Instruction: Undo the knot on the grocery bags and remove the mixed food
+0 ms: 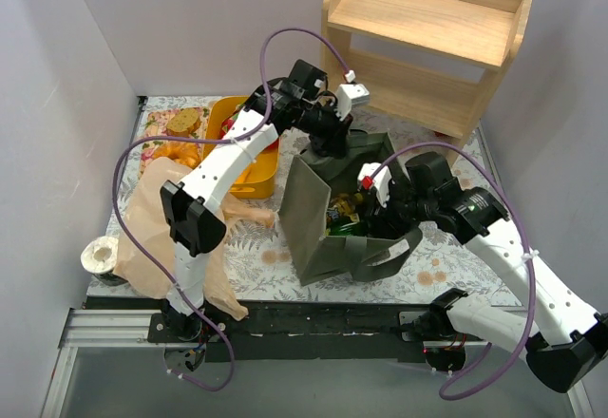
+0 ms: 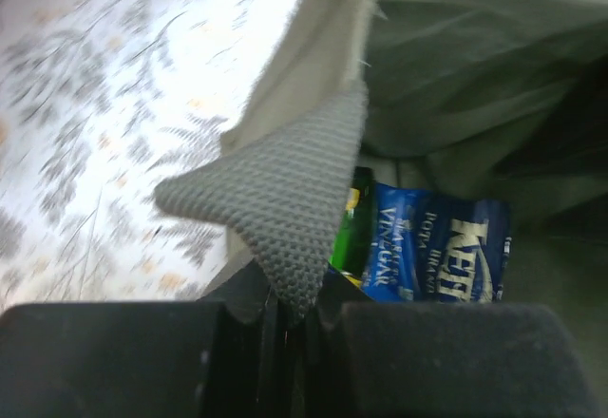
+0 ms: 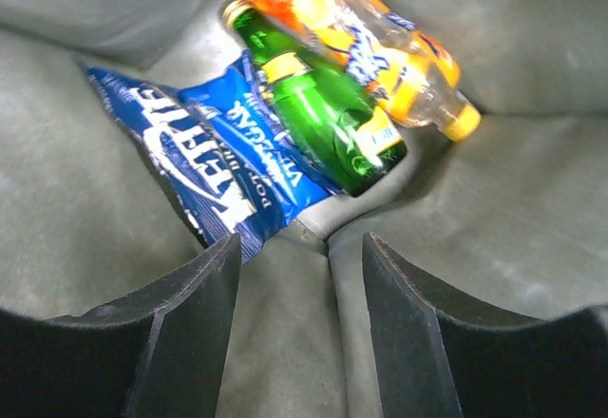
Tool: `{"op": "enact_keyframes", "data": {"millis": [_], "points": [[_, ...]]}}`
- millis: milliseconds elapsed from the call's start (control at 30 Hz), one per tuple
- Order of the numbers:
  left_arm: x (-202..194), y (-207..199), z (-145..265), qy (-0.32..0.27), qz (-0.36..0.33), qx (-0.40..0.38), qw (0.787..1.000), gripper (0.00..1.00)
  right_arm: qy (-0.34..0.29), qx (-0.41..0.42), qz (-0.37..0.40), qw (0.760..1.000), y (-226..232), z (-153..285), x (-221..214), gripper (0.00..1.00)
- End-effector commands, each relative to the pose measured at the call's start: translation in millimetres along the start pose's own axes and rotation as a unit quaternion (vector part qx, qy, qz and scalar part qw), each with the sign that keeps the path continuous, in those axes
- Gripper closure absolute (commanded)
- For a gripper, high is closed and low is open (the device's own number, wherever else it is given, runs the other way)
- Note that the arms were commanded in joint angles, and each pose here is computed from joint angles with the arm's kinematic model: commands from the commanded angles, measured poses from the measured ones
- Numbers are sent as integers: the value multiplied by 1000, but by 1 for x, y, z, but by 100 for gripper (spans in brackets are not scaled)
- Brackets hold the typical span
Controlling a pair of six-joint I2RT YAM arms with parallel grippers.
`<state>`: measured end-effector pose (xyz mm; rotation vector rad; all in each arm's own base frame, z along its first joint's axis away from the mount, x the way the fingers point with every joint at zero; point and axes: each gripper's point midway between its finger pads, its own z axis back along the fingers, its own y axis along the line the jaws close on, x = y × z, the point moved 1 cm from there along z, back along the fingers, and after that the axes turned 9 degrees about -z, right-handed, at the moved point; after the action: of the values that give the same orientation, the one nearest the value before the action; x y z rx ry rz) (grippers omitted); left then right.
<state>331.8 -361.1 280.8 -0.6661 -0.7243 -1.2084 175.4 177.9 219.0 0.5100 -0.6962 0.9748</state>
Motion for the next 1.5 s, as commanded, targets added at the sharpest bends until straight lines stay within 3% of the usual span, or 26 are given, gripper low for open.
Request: {"op": "enact_keyframes", "data": {"millis": [0,100,300,433,533,633,767,933,1000,1100,1300,1467], "points": [[65,-53,10,-91,-100,-51,990,100,10,-15,33,999,-1,12,-14,39],[96,-35,26,-137,-163,37,976,100,8,-7,42,999,1,11,-14,40],[161,-18,89,-232,-251,167,925,100,2,10,63,998,5,12,-8,41],[195,-30,132,-290,-287,214,888,100,8,26,68,997,10,13,-11,42],[208,-50,156,-317,-301,220,872,100,16,31,79,996,13,15,-19,43],[199,-73,160,-316,-320,197,871,100,11,29,91,995,15,15,-28,43],[172,-97,132,-291,-319,130,893,97,24,36,97,994,18,8,-53,43],[113,-112,85,-233,-263,58,934,91,35,19,144,989,7,-4,-63,43],[103,-110,75,-231,-219,58,946,100,22,13,158,987,3,-4,-54,43],[96,-106,64,-228,-174,57,956,100,-12,4,203,979,0,1,-33,43],[116,-97,67,-258,-144,82,952,100,-158,-65,340,925,-8,21,39,40],[142,-88,75,-280,-155,106,941,100,-146,-88,396,902,-27,12,64,45]]}}
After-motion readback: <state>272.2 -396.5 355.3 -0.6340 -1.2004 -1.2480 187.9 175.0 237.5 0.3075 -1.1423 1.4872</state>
